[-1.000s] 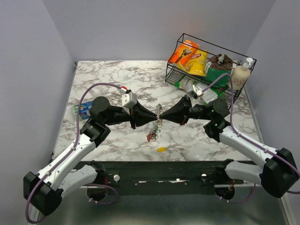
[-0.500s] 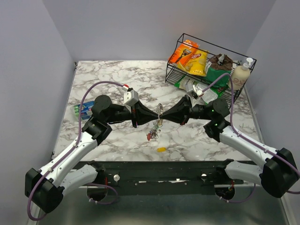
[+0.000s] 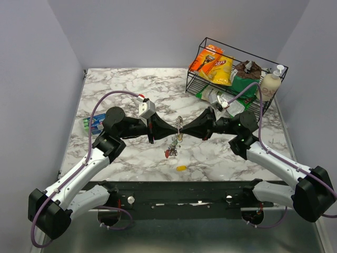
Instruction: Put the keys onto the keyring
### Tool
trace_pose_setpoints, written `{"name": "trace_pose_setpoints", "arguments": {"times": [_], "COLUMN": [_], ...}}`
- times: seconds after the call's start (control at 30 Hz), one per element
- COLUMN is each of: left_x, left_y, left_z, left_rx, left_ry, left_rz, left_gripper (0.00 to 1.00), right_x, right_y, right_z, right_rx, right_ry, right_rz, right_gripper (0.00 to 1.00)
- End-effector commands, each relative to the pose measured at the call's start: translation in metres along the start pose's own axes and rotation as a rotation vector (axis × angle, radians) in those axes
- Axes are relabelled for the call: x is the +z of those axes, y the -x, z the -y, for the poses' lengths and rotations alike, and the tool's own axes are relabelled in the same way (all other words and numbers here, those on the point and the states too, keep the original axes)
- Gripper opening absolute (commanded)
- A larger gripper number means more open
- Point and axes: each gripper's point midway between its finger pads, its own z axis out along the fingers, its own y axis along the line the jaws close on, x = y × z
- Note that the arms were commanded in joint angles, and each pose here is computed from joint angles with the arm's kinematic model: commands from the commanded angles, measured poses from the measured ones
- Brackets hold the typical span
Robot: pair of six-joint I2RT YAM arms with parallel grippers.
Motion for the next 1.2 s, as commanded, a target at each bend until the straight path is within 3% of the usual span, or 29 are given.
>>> {"name": "trace_pose_setpoints", "arguments": {"times": [0.0,0.07,0.23,0.37,0.43,0.63,0.67,1.0,1.13,1.17], "left_x": [0.001,0.001,0.002,0.002,0.002,0.002,0.002,0.001,0.0,-0.001], "left_y": [0.021,0.02,0.018,0.019,0.019,0.02,0.02,0.02,0.015,0.013], "left_z": [-0.001,-0.003,-0.005,-0.006,-0.006,-0.006,-0.006,-0.015,-0.021,-0.023], "left_rx": [0.055,0.052,0.045,0.044,0.046,0.045,0.045,0.032,0.026,0.025], "left_ry": [0.012,0.022,0.025,0.033,0.033,0.039,0.036,0.095,0.125,0.137], "left_rz": [0.051,0.051,0.048,0.05,0.052,0.057,0.057,0.065,0.046,0.038], "left_gripper": [0.1,0.17,0.18,0.29,0.29,0.1,0.01,0.0,0.0,0.0], "right_x": [0.002,0.002,0.002,0.002,0.002,0.002,0.002,0.003,0.005,0.004], "right_y": [0.001,0.002,0.001,0.001,0.0,-0.001,-0.001,-0.007,-0.011,-0.011], "right_z": [-0.01,-0.01,-0.01,-0.01,-0.01,-0.01,-0.011,-0.007,-0.004,-0.003], "right_rx": [-0.031,-0.032,-0.03,-0.028,-0.028,-0.02,-0.019,0.011,0.035,0.038], "right_ry": [0.053,0.056,0.058,0.059,0.06,0.064,0.066,0.063,0.064,0.06], "right_rz": [0.009,0.011,0.011,0.011,0.011,0.009,0.007,-0.005,-0.015,-0.016], "right_gripper": [0.01,0.01,0.01,0.01,0.01,0.01,0.01,0.01,0.19,0.28]}}
